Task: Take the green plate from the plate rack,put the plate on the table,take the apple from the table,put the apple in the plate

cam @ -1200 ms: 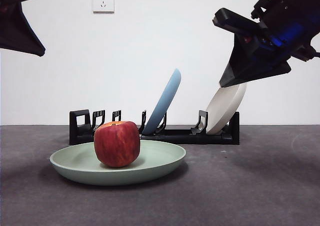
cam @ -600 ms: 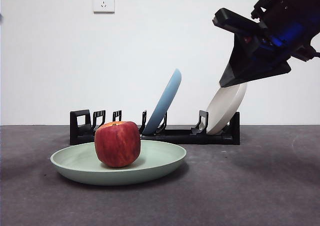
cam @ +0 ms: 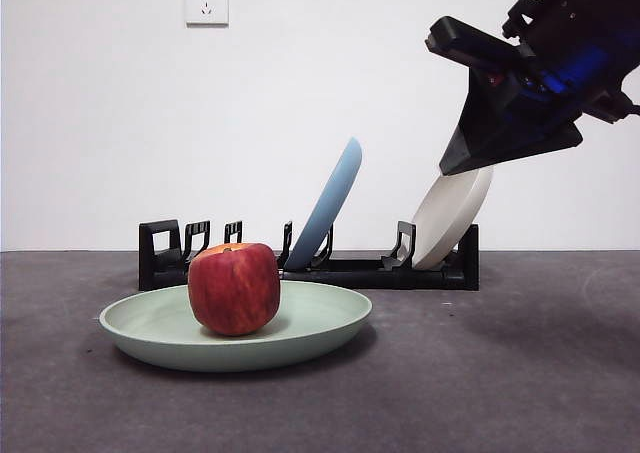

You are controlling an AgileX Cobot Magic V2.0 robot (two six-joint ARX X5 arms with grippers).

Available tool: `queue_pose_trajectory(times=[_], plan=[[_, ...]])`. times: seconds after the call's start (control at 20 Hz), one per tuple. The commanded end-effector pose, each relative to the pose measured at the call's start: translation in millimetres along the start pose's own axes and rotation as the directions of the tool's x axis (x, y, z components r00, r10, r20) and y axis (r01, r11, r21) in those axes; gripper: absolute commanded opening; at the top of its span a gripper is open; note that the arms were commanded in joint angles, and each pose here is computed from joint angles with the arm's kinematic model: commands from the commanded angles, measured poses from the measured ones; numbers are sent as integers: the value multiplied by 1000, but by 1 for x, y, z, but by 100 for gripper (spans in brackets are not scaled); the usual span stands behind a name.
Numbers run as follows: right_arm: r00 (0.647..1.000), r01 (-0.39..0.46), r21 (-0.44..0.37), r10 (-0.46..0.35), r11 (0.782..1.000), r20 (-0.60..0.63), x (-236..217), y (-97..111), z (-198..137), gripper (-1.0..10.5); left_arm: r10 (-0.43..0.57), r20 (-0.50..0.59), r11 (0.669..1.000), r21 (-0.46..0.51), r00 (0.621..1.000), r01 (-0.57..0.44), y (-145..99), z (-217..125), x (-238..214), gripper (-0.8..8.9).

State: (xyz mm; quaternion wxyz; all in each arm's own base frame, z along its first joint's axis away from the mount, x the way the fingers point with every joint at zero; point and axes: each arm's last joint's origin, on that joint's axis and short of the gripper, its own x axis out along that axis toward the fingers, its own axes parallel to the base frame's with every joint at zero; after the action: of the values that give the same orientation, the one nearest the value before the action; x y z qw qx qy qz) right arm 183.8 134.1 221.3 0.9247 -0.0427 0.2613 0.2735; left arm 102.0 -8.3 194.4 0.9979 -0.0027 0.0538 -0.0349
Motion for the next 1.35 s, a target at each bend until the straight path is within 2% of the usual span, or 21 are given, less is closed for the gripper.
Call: queue_pose_trajectory(times=[0.05, 0.4, 0.75, 0.85, 1.35], plan=[[1000, -1, 10, 1, 1000, 0, 0, 0, -1, 1, 17, 20, 1000, 9, 1000, -17, 2, -15, 2, -3], [1000, -1, 10, 1, 1000, 0, 0, 0, -1, 1, 31, 17, 1000, -2, 999, -31, 3, -38, 2, -3], [1000, -1, 10, 1, 1000, 0, 0, 0, -1, 1, 32, -82, 999, -18, 996, -34, 3, -49, -1, -3], [1000, -2, 10, 2, 1000, 0, 0, 0, -1, 1, 31, -79, 998, -53, 996, -35, 3, -48, -1, -3], [1000, -1, 10, 1, 1000, 0, 0, 0, -1, 1, 34, -77, 998, -50, 996, -38, 3, -48, -1, -3]])
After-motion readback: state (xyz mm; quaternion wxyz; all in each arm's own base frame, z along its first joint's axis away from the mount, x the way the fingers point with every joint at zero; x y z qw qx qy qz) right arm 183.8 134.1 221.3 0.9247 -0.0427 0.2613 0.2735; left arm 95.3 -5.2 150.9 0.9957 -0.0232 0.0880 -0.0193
